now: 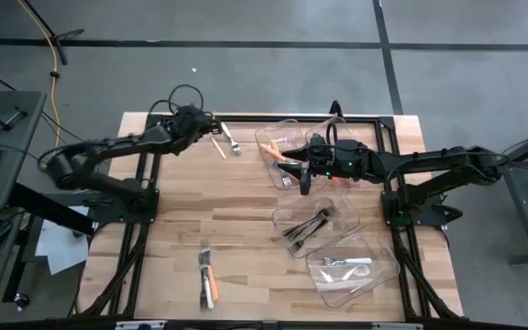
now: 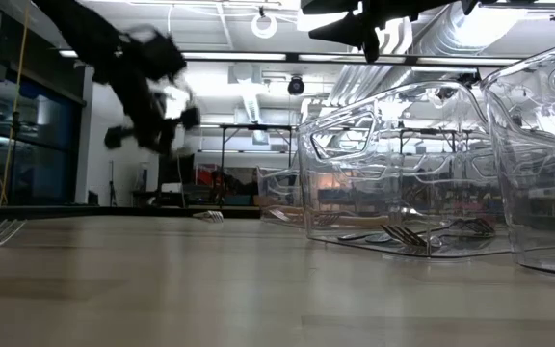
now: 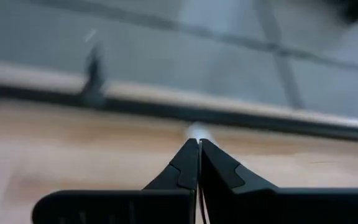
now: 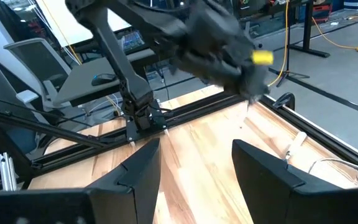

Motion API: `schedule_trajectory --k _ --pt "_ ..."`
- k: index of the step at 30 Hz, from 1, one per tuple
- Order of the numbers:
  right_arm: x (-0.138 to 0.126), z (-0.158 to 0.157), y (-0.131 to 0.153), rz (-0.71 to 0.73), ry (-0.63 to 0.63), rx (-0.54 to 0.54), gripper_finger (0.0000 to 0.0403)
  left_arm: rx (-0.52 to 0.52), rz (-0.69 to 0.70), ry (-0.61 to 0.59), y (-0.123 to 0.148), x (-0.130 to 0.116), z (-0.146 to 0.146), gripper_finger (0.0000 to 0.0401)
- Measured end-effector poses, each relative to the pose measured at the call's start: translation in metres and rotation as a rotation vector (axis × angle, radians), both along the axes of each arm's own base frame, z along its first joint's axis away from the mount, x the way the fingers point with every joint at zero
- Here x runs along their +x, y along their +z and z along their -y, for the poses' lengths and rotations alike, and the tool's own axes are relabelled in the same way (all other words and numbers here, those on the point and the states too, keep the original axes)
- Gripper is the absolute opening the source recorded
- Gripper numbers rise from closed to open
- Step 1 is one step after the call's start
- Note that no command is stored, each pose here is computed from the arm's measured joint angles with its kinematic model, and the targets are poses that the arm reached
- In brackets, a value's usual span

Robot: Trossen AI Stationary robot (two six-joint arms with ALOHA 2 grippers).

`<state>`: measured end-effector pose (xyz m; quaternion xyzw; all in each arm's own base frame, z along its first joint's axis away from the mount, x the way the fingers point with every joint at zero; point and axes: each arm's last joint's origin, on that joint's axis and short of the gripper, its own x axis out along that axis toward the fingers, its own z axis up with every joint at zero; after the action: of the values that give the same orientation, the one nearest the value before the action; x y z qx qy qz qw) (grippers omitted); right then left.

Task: Sort silverware by color (type)
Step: Put the white fork into the bottom transparent bin

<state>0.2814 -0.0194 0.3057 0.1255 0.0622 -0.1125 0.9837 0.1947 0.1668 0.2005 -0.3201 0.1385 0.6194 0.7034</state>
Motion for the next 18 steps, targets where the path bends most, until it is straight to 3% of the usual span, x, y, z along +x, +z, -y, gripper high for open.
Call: schedule_trajectory --k 5,11,18 --pt "0.000 0.000 0.000 0.000 0.000 0.000 0.0183 0.246 0.108 -0.205 0.055 0.000 0.029 0.0000" --pt "0.000 0.000 0.000 0.004 -0.002 0.015 0.0183 0.490 0.365 -0.492 0.115 -0.013 0.074 0.0000" --pt "0.000 0.000 0.003 0.047 -0.002 0.077 0.0183 0.641 0.522 -0.879 0.146 -0.033 0.119 0.0000"
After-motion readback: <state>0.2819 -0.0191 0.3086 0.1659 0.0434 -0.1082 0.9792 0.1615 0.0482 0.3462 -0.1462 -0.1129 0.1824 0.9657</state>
